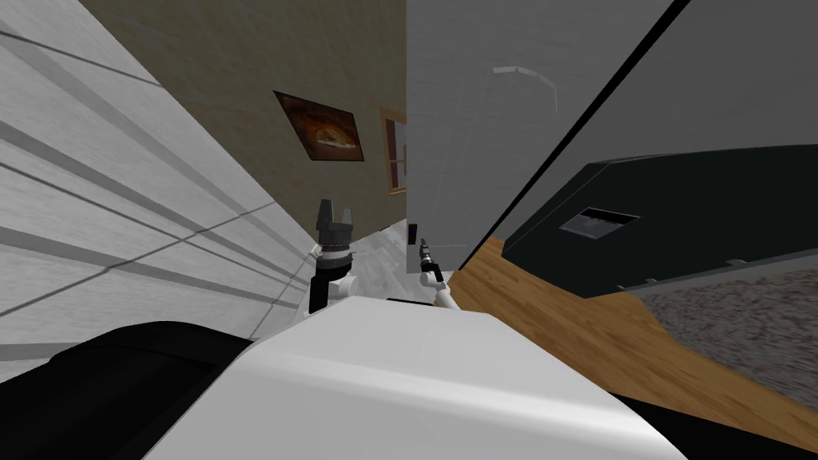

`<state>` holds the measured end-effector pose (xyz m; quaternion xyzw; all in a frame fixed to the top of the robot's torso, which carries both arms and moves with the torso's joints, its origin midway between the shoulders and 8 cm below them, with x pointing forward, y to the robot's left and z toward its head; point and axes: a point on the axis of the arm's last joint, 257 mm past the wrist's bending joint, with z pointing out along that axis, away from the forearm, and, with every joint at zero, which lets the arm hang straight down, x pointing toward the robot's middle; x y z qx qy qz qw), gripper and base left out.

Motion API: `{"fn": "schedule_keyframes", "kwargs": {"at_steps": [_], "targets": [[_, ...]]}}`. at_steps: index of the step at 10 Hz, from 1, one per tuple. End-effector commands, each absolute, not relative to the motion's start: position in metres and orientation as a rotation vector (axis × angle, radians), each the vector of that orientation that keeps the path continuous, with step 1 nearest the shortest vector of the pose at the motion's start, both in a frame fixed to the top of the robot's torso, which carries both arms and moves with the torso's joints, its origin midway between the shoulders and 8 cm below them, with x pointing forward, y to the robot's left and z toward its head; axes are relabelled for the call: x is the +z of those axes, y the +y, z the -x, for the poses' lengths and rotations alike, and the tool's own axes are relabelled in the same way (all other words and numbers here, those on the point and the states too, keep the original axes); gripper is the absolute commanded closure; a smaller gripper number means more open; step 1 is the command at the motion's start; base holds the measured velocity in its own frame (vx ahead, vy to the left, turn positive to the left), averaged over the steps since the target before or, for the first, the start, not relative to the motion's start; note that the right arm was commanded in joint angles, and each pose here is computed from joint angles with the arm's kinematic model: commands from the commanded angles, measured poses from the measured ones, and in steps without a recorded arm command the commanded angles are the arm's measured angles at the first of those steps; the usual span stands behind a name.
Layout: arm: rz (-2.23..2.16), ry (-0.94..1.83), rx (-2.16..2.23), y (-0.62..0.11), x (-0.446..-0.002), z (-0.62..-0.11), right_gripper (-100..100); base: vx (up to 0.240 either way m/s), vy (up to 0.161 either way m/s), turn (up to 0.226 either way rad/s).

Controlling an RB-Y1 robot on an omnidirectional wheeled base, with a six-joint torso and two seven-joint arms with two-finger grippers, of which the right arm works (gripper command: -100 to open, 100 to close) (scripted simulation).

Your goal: Push the door open

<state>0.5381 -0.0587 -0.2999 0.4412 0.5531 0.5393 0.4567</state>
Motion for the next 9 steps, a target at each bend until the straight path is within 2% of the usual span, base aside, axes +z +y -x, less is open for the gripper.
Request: {"fn": "schedule_keyframes", "kwargs": {"at_steps": [1, 3, 7, 9], "targets": [[-1.103, 1.357, 1.349, -0.044, -0.297, -0.532, -100, -0.11, 0.076, -0.016], [-1.079, 1.37, 1.313, -0.062, -0.303, -0.537, -100, 0.014, 0.02, 0.004], [-1.063, 1.373, 1.282, -0.078, -0.305, -0.542, -100, 0.232, 0.03, 0.019], [-1.077, 1.363, 1.297, -0.07, -0.302, -0.543, -100, 0.205, 0.084, 0.017]]}}
